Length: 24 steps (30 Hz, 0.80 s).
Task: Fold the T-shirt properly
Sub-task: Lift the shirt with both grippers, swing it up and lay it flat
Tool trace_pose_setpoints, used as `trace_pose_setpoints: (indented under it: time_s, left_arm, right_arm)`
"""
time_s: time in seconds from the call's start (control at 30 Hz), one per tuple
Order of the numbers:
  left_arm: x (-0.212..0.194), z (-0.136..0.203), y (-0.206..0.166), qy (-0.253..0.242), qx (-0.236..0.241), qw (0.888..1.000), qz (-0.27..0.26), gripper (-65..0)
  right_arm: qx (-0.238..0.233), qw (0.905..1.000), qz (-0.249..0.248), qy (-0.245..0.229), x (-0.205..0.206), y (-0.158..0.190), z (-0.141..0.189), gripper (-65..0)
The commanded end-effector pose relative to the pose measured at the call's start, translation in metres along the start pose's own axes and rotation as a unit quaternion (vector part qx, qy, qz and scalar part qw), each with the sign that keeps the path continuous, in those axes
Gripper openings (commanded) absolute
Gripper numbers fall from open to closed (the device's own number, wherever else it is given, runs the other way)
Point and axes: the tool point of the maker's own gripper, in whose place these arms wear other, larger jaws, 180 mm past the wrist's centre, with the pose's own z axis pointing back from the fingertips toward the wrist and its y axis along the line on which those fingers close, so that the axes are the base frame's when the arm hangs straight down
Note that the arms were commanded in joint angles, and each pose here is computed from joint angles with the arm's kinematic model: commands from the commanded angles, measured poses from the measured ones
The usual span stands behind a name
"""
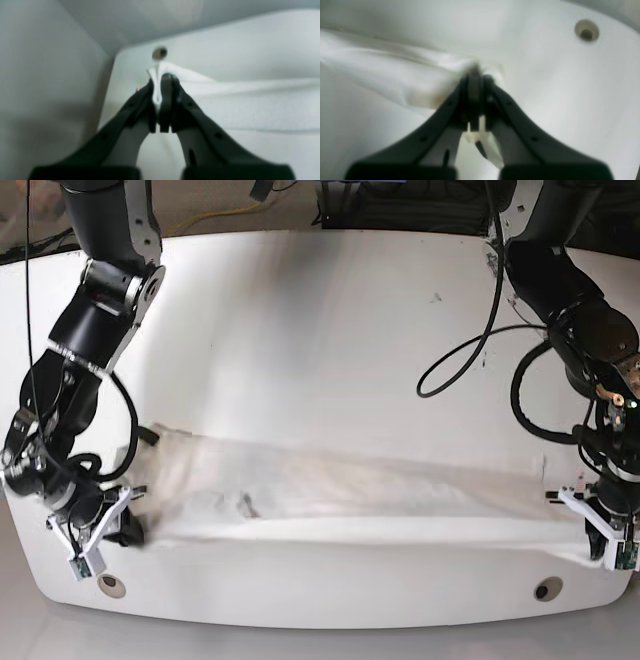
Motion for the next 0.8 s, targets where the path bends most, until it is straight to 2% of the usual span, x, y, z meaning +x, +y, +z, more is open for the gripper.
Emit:
trace_pose_setpoints:
  time_s: [0.0,0.07,0.13,0.3,0.4,0.6,0.77]
  left_arm:
    - [0.036,0.006,0.021,-0.050,0.027,0.998,-0.004,-65.0]
    - [0.063,0.009,0.033,-0.078,0.041,0.996,-0.005,-65.0]
    - [0.076,0.010,0.045,-0.081,0.053,0.995,-0.008,-65.0]
    - [0.129,0.026,0.087,-0.123,0.096,0.988,0.002,-65.0]
    - [0.156,0.035,0.107,-0.149,0.114,0.982,0.002,-65.0]
    - [0.183,0.044,0.121,-0.166,0.127,0.978,-0.024,-65.0]
    - [0.184,0.043,0.115,-0.163,0.120,0.978,-0.053,-65.0]
  right_arm:
    - [-0.009,0.9988,0.016,-0.046,0.046,-0.012,0.010,-65.0]
    - [-0.011,0.9972,0.036,-0.064,0.082,-0.016,0.014,-65.0]
    - [-0.015,0.9956,0.055,-0.075,0.105,-0.018,0.020,-65.0]
    - [-0.034,0.9830,0.130,-0.125,0.188,-0.010,0.051,-65.0]
    - [-0.048,0.9745,0.164,-0.146,0.223,-0.006,0.071,-65.0]
    - [-0.085,0.9640,0.201,-0.151,0.244,-0.010,0.101,-65.0]
    - [-0.115,0.9583,0.229,-0.126,0.214,-0.013,0.107,-65.0]
